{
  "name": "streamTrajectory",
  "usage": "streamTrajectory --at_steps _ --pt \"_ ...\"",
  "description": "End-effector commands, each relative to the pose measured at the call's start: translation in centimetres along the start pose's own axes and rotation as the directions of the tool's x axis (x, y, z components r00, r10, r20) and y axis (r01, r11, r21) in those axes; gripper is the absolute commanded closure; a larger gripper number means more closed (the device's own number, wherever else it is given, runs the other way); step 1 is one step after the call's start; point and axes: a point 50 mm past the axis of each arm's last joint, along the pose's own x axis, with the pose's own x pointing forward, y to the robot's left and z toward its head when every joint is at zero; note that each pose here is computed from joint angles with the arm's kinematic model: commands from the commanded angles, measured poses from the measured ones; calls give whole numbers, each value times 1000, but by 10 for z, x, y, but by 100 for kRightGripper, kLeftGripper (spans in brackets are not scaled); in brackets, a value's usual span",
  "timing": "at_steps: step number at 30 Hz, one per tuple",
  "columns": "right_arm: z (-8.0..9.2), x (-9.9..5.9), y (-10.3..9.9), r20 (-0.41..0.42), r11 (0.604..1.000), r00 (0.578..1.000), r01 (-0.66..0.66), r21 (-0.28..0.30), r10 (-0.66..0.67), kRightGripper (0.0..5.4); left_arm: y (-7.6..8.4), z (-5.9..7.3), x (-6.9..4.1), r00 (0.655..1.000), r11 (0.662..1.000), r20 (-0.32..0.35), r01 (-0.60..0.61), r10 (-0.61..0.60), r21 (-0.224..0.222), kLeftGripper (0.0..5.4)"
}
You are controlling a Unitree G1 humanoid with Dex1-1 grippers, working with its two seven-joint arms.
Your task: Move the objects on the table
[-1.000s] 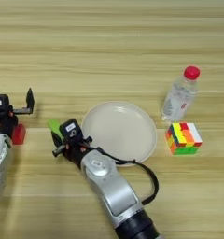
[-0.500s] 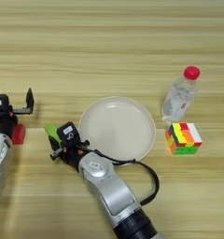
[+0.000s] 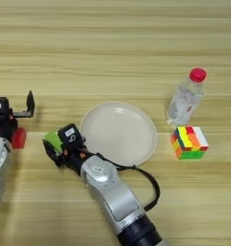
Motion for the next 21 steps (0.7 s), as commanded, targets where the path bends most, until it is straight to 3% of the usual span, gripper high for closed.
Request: streamTrajectory --at_steps 1,11,16,21 --pt "28 12 23 131 999 991 -41 35 36 178 1 0 0 1000 1000 -2 1 0 7 0" --pt "49 0 13 262 999 965 20 -44 -8 73 0 0 1 1000 1000 -3 4 -4 8 0" --pt "54 -11 -5 305 993 949 100 -67 -75 5 0 -1 1 1000 1000 -2 4 -4 8 0" --pt "57 -30 -32 334 975 926 210 -70 -175 1 0 0 2 1000 1000 1 0 0 7 0"
